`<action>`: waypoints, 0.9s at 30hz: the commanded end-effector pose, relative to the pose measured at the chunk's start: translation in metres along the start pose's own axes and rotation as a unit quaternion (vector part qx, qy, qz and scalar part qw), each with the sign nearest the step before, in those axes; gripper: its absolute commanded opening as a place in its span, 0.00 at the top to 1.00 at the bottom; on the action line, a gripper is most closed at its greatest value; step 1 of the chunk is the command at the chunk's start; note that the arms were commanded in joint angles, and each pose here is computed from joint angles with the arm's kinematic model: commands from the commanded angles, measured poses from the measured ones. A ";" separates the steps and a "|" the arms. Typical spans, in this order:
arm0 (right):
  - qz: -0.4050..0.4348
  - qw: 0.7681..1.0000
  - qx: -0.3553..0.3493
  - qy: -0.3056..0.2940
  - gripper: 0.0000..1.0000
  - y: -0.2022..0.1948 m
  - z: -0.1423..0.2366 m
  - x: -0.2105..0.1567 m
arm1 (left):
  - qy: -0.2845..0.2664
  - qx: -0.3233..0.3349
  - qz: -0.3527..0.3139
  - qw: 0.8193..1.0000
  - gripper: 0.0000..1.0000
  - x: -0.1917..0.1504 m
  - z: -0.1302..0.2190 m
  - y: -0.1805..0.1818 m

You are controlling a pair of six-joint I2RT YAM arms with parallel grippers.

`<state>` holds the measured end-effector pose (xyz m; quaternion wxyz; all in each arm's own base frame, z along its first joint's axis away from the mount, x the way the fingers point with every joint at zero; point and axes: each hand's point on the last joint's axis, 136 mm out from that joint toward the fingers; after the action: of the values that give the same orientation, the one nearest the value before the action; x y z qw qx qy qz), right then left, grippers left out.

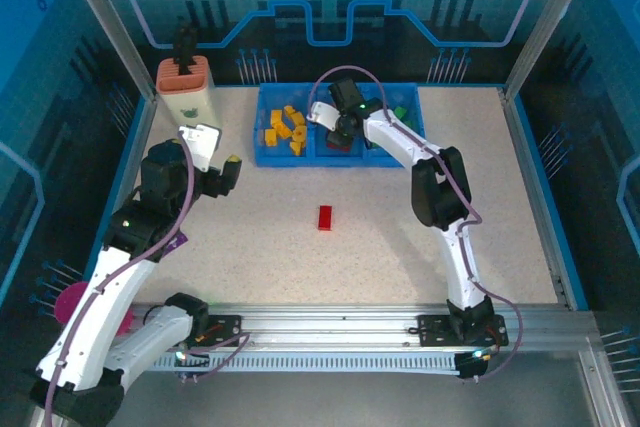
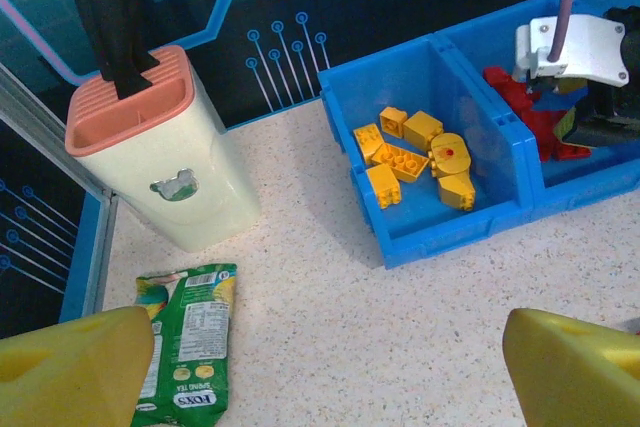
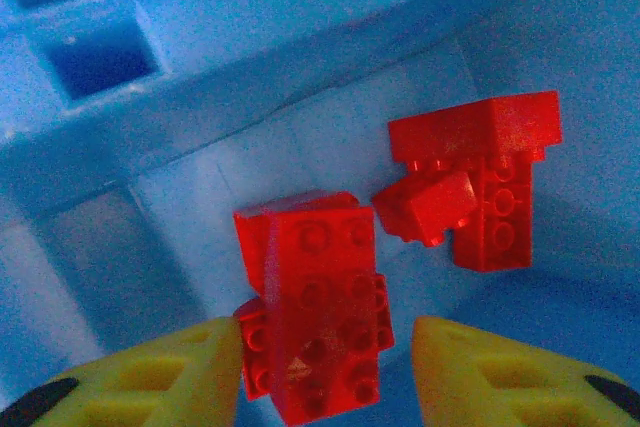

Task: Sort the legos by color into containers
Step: Place the lego in the container, then pick up the lego from the center of the table.

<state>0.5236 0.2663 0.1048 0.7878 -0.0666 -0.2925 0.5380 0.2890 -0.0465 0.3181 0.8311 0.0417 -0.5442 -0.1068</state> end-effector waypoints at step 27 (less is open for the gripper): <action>-0.535 0.827 0.036 0.167 0.34 0.223 0.108 -0.063 | -0.074 -0.038 0.048 0.995 0.07 0.014 0.022 -0.008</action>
<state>0.2760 0.2596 0.0780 0.9833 -0.0144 -0.1425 0.1126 0.2749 -0.0525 0.3302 0.8063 0.0018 -0.5830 -0.1001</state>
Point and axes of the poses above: each hand's point on the last joint's axis, 136 mm out from that joint toward the fingers, its own z axis back along the fingers, its own y axis along the line the jaws close on, x = y × z, and after that the axes turned 2 degrees about z, right-handed
